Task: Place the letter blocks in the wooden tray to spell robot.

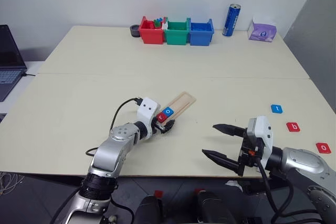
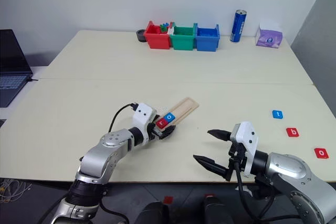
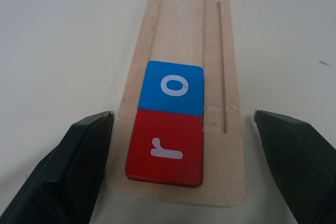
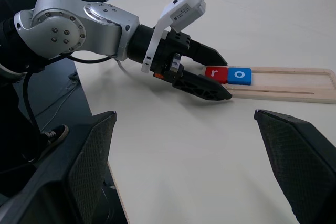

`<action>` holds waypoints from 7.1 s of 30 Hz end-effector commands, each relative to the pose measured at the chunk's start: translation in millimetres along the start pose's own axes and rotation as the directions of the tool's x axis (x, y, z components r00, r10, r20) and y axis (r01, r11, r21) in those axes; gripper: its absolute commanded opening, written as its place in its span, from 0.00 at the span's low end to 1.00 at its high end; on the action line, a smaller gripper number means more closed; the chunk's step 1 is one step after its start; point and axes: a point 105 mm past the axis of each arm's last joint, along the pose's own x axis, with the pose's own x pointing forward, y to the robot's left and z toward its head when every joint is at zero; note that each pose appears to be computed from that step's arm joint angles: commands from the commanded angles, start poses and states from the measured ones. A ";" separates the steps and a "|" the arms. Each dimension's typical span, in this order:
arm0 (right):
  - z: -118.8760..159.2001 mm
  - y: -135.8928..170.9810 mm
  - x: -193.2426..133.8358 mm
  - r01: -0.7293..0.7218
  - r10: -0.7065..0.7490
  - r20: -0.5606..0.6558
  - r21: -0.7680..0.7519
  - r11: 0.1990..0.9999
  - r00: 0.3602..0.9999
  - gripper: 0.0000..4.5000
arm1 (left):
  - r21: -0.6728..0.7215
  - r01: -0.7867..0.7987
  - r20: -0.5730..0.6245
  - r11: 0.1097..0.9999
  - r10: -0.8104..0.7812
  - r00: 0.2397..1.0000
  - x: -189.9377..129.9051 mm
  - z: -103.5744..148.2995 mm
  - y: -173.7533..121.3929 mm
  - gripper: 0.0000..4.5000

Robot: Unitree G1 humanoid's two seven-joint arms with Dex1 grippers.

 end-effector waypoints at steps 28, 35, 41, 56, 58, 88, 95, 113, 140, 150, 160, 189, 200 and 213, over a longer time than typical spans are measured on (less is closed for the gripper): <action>15.9 6.9 -1.6 -0.030 0.032 0.033 -0.062 0.998 0.999 1.00 | 0.059 0.166 -0.108 0.984 -0.159 0.981 -7.8 -9.0 -12.1 0.75; 8.6 5.3 -21.1 -0.044 0.039 -0.077 -0.057 0.997 0.996 1.00 | 0.296 0.512 -0.128 0.806 -0.498 0.858 -23.5 -4.9 -49.5 0.75; -10.5 -6.0 -44.5 0.038 -0.052 -0.205 -0.072 0.997 0.977 1.00 | 0.389 0.650 -0.191 0.653 -0.634 0.750 -15.6 -1.2 -65.7 0.75; -42.9 -16.2 -84.3 0.160 -0.196 -0.376 -0.126 0.979 0.905 1.00 | 0.488 0.708 -0.262 0.510 -0.689 0.676 16.6 8.4 -82.4 0.75; -41.8 -16.5 -83.6 0.166 -0.203 -0.368 -0.130 0.978 0.907 1.00 | 0.481 0.703 -0.257 0.524 -0.682 0.685 19.7 10.5 -81.9 0.75; -18.5 -33.8 -81.8 0.196 -0.236 -0.288 -0.160 0.967 0.928 1.00 | 0.512 0.681 -0.220 0.523 -0.687 0.693 4.1 12.0 -66.7 0.99; -10.6 -48.1 -89.5 0.272 -0.295 -0.204 -0.130 0.953 0.934 1.00 | 0.502 0.665 -0.203 0.553 -0.672 0.712 -5.1 9.4 -59.2 0.99; -12.2 -69.1 -88.6 0.375 -0.387 -0.112 -0.109 0.920 0.915 1.00 | 0.441 0.555 -0.072 0.705 -0.589 0.805 -32.7 9.1 -38.0 0.99; -12.0 -72.6 -89.4 0.496 -0.505 -0.091 -0.105 0.862 0.858 1.00 | 0.463 0.540 -0.020 0.703 -0.601 0.799 -37.0 28.8 -27.3 0.99; -28.1 -89.7 -119.6 0.774 -0.777 -0.100 -0.075 0.629 0.621 1.00 | 0.472 0.600 -0.044 0.646 -0.662 0.748 -40.9 32.3 -33.5 0.99; -58.4 -114.6 -150.7 0.936 -0.921 -0.197 -0.043 0.350 0.335 1.00 | 0.478 0.650 -0.079 0.590 -0.708 0.701 -50.9 32.0 -42.5 0.99; -107.4 -192.6 -172.4 0.948 -0.867 -0.384 0.091 0.306 0.317 0.63 | 0.463 0.642 -0.078 0.612 -0.693 0.717 -57.6 26.3 -43.7 1.00; -78.1 -140.6 -139.0 0.930 -0.872 -0.325 0.082 0.359 0.365 0.32 | 0.453 0.639 -0.102 0.621 -0.676 0.730 -61.8 16.6 -38.1 1.00; -90.2 -95.2 -90.5 0.952 -0.879 -0.369 0.168 0.257 0.302 0.32 | 0.465 0.641 -0.100 0.611 -0.683 0.723 -59.3 15.9 -40.1 1.00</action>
